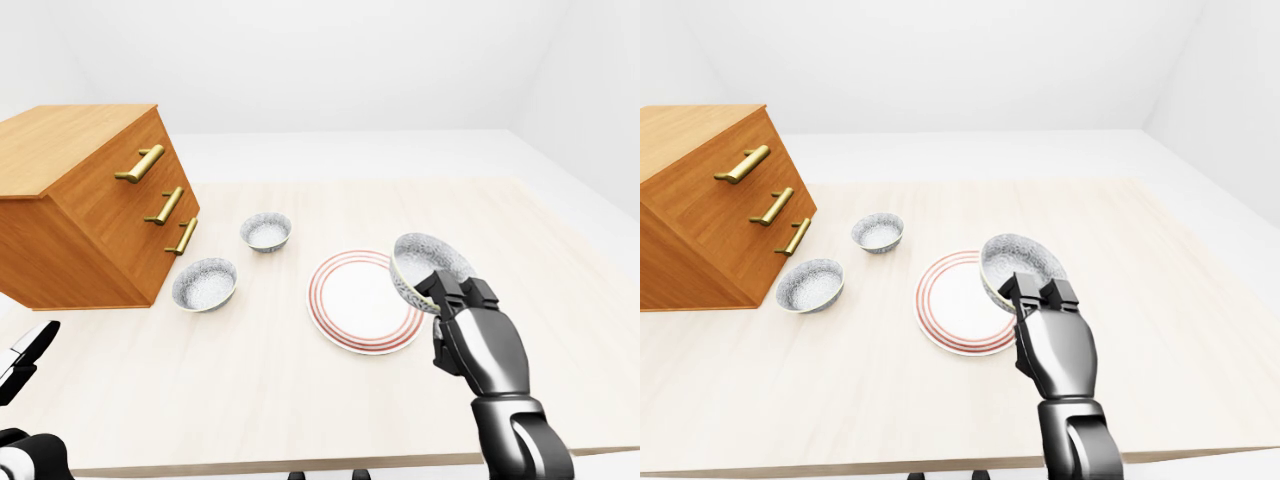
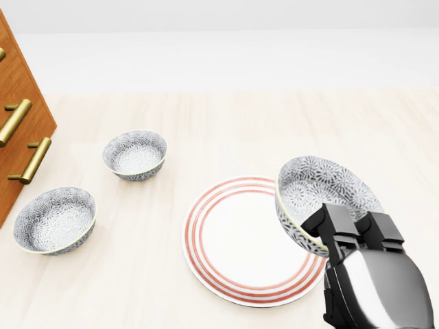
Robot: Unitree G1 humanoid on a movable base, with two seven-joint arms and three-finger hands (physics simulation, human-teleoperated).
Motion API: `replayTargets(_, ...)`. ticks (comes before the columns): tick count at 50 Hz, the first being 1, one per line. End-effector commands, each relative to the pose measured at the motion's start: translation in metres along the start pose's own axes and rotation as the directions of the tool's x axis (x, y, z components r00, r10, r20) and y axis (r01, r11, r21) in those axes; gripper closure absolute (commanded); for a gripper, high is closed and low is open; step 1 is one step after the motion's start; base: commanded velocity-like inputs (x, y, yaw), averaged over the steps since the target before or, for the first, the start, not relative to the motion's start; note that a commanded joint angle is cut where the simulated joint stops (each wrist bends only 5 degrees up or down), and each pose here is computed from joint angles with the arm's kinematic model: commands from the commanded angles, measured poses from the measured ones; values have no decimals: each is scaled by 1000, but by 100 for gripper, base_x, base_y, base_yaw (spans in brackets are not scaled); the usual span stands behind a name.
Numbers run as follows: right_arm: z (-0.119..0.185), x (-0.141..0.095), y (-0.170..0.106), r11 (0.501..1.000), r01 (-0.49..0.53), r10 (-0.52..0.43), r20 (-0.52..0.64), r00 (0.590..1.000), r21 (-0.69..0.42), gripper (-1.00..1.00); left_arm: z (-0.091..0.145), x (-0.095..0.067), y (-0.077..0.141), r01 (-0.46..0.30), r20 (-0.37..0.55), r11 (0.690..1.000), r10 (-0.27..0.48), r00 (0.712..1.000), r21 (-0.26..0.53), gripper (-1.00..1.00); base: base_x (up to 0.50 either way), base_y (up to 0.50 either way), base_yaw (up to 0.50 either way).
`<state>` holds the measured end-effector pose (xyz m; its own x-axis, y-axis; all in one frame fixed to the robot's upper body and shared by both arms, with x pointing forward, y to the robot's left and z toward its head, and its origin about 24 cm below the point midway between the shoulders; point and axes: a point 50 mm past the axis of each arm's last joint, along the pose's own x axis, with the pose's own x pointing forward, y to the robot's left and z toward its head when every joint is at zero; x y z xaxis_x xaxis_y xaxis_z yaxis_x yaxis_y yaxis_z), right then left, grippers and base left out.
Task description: Put the bowl at the front on the plate.
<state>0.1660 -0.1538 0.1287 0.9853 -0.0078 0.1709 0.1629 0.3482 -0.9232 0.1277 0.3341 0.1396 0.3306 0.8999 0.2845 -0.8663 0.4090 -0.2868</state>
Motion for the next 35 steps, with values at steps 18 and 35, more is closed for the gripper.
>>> replayTargets(18, -6, 27, 16, 873, -42, -3, -91, 996, -486, 100, -3, 0, 0, -2, -11, 1000, 2, 1000, 1, -100, 0, 0, 0)
replayTargets(35, -3, 26, 22, 892, -55, 23, -77, 997, -450, 100, -1, 1, 0, -5, -5, 1000, 5, 1000, -6, -100, 0, 0, 0)
